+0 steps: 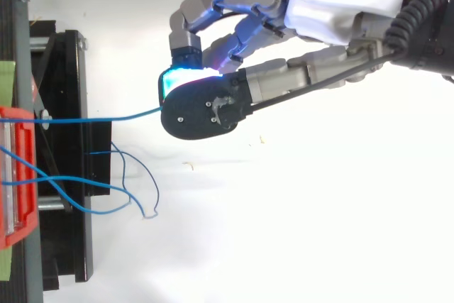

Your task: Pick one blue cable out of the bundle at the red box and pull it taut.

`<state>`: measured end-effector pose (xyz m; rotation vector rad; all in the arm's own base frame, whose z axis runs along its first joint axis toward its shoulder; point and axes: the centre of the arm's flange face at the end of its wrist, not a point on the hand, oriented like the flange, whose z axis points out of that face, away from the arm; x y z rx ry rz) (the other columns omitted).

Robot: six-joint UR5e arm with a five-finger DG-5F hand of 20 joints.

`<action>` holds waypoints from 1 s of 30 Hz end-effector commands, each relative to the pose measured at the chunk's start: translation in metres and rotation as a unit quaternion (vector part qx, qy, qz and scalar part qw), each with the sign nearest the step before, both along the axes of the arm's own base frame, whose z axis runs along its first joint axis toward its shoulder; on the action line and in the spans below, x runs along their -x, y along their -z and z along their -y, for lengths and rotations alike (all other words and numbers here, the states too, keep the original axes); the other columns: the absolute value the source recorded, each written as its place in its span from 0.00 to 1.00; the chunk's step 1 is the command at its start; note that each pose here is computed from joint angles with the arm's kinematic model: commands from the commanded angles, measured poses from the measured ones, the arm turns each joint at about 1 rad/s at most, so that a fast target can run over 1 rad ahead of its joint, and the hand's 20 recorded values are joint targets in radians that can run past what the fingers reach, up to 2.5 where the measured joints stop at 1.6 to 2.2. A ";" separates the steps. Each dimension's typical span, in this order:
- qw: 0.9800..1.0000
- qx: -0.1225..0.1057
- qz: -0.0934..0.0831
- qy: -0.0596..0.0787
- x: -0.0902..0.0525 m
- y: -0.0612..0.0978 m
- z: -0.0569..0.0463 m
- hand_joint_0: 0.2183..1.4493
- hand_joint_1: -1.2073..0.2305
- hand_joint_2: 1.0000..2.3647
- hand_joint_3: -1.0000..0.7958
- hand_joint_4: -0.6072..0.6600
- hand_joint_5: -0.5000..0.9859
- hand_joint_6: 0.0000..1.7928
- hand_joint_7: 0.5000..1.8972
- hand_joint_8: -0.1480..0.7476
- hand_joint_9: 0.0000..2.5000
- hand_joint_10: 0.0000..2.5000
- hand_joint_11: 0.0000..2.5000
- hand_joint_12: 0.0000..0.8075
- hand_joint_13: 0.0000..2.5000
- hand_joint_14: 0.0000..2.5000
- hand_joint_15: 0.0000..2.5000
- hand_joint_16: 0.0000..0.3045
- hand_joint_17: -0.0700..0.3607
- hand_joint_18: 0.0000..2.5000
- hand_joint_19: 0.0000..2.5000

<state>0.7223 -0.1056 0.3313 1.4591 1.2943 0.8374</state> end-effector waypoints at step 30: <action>1.000 -0.014 0.001 0.003 0.000 0.000 -0.001 0.44 0.18 0.01 0.34 0.53 0.22 0.51 0.46 0.55 0.39 0.01 0.47 0.47 0.22 0.01 0.14 0.19 0.46 0.17 0.09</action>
